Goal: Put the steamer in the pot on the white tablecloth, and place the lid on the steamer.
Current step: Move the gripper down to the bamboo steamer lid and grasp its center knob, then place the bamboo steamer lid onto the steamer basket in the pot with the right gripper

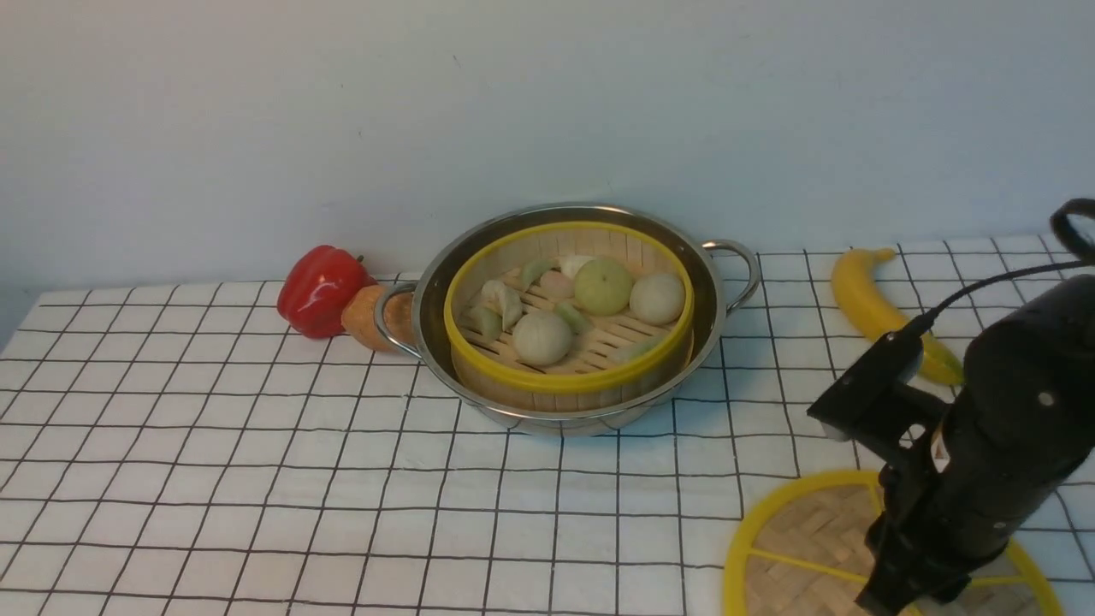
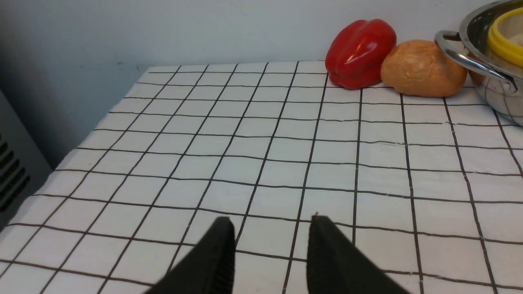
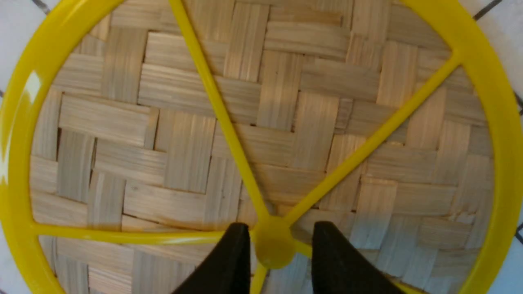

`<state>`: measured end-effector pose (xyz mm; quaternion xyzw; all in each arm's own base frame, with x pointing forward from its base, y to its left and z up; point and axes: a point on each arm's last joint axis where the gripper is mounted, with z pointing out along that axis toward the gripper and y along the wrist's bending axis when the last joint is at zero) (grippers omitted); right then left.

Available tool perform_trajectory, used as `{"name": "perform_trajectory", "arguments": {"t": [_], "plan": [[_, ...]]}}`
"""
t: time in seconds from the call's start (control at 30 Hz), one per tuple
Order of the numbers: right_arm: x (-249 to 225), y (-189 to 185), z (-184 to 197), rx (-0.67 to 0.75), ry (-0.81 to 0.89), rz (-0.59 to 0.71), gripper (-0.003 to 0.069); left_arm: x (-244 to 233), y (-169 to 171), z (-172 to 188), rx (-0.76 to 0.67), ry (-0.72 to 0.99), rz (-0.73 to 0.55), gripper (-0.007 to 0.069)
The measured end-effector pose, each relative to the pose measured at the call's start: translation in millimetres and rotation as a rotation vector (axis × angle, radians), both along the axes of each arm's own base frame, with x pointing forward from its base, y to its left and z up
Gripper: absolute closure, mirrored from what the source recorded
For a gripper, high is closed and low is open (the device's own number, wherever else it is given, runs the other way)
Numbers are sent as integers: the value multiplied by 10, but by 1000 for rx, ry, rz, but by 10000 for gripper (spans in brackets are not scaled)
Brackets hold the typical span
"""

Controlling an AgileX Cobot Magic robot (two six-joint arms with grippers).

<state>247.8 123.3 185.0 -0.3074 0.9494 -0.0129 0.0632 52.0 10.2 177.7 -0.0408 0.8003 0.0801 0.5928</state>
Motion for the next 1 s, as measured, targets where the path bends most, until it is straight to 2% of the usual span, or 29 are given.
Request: {"name": "perform_trajectory", "arguments": {"t": [0.2, 0.33, 0.5, 0.7, 0.77, 1.0], "plan": [[13, 24, -121, -5, 50, -13, 424, 0, 0, 0, 1, 0, 0, 382], [20, 20, -115, -13, 49, -8, 515, 0, 0, 0, 2, 0, -1, 382], [2, 5, 23, -34, 70, -6, 510, 0, 0, 0, 2, 0, -1, 382], [120, 43, 634, 20, -87, 12, 510, 0, 0, 0, 2, 0, -1, 382], [206, 99, 987, 76, -192, 54, 510, 0, 0, 0, 2, 0, -1, 382], [519, 381, 1828, 240, -379, 217, 510, 0, 0, 0, 3, 0, -1, 382]]}}
